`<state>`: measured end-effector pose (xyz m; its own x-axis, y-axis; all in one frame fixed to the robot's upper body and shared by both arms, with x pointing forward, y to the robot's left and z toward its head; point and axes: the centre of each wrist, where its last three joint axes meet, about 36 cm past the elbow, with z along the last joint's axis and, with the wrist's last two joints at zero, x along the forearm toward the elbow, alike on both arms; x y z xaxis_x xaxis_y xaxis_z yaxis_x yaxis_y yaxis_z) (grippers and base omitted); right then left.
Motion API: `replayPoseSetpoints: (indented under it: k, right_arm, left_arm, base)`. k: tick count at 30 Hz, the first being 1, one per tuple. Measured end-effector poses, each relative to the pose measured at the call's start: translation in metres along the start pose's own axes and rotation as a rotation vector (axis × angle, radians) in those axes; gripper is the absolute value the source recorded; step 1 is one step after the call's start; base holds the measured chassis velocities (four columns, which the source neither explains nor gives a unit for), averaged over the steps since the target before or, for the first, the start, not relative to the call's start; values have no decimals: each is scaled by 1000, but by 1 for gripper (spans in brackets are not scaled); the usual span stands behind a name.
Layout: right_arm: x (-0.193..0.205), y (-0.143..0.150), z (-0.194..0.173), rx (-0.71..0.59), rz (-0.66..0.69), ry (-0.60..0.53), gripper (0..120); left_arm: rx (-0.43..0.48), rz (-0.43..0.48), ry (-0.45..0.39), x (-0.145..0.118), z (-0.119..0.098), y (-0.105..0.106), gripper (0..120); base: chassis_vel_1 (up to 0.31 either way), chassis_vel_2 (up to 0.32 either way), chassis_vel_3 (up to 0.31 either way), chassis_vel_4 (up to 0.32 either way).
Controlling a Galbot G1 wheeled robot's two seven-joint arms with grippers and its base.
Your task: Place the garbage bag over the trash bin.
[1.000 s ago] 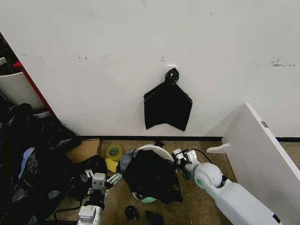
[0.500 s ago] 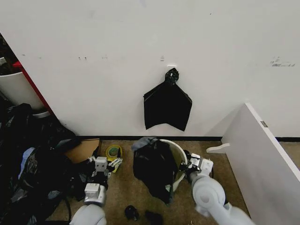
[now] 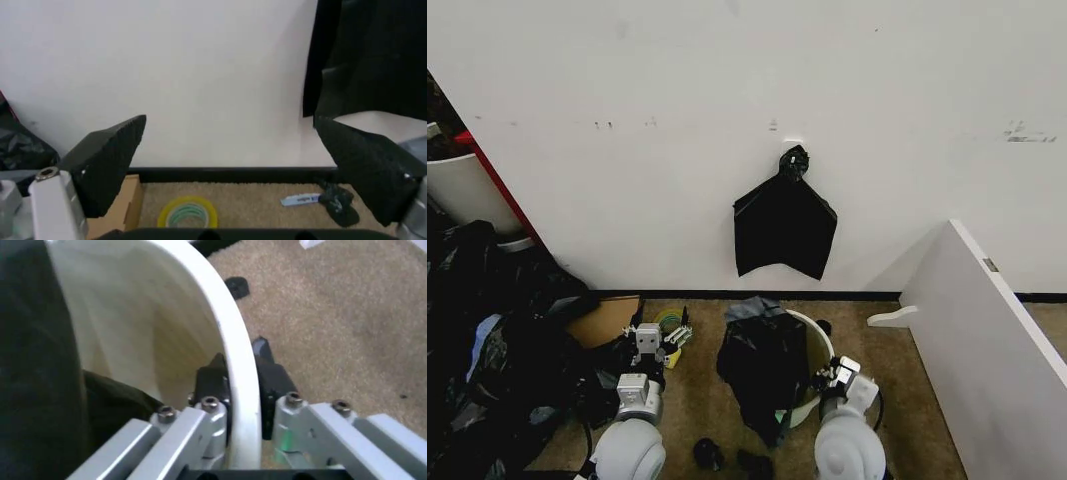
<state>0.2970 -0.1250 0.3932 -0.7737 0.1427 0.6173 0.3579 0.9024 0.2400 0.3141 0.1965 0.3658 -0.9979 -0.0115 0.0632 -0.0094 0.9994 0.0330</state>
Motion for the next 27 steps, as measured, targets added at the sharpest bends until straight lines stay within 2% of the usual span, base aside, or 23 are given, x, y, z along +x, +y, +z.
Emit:
replayPoseSetpoints:
  k: [4, 6, 7, 10, 13, 15, 16, 19, 22, 27]
  right_arm:
    - [6, 1, -2, 31, 16, -75, 27]
    - [14, -1, -13, 26, 14, -123, 37]
    - [14, -1, -13, 26, 14, -123, 37]
    - [19, -5, -26, 26, 16, -176, 47]
    - [31, -5, -45, 31, -19, -246, 62]
    - [40, -3, -56, 22, -95, -220, 71]
    - [40, -3, -56, 22, -95, -220, 71]
    - [41, 0, -68, 78, -168, -136, 81]
    - [29, 1, -72, 195, -168, -27, 94]
    - [19, 1, -66, 284, -146, 18, 100]
  left_arm:
    - [14, -13, 22, -5, 1, -2, 100]
    - [31, -31, 34, -8, 2, -4, 100]
    - [31, -31, 34, -8, 2, -4, 100]
    - [44, -49, 43, -11, 2, -6, 100]
    - [56, -60, 61, -8, 4, -9, 100]
    - [53, -61, 66, -6, 5, -10, 100]
    - [53, -61, 66, -6, 5, -10, 100]
    - [45, -59, 69, -1, 4, -11, 100]
    - [38, -55, 73, 4, 2, -12, 100]
    - [33, -60, 75, 6, 3, -12, 100]
  base:
    - [0, 0, 0, 0]
    - [0, 0, 0, 0]
    - [0, 0, 0, 0]
    - [0, 0, 0, 0]
    - [0, 0, 0, 0]
    - [0, 0, 0, 0]
    - [0, 0, 0, 0]
    - [0, 0, 0, 0]
    - [0, 0, 0, 0]
    - [0, 0, 0, 0]
